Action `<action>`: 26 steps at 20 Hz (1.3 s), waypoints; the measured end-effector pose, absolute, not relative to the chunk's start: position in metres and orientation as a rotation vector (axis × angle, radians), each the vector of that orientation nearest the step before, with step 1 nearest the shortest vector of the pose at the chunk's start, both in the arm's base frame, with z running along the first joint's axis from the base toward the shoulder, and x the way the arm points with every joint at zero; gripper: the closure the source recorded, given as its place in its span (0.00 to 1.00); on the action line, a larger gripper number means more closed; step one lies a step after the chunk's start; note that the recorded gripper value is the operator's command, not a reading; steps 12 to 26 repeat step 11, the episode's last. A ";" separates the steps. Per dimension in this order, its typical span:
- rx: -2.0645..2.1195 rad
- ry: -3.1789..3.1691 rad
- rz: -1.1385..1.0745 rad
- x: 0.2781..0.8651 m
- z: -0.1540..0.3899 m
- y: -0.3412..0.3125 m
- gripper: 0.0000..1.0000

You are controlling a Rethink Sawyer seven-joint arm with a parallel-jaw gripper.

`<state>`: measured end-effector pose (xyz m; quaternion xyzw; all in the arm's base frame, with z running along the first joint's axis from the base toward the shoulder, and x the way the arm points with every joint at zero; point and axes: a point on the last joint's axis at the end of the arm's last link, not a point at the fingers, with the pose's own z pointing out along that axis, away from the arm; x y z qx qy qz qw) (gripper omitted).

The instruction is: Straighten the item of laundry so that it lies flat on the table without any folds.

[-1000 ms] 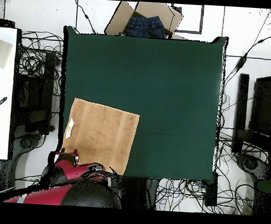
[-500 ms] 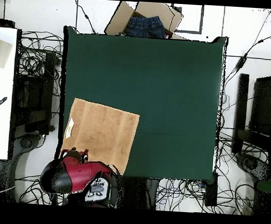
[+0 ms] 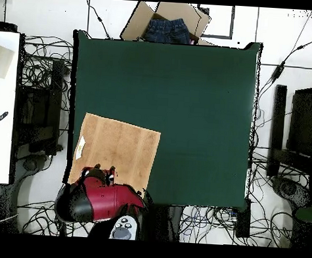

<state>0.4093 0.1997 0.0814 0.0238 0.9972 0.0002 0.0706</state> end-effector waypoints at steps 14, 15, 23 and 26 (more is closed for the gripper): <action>0.049 2.952 -0.010 0.428 0.090 0.179 0.00; 0.049 2.952 -0.010 0.428 0.090 0.179 0.00; 0.049 2.952 -0.010 0.428 0.090 0.179 0.00; 0.049 2.952 -0.010 0.428 0.090 0.179 0.00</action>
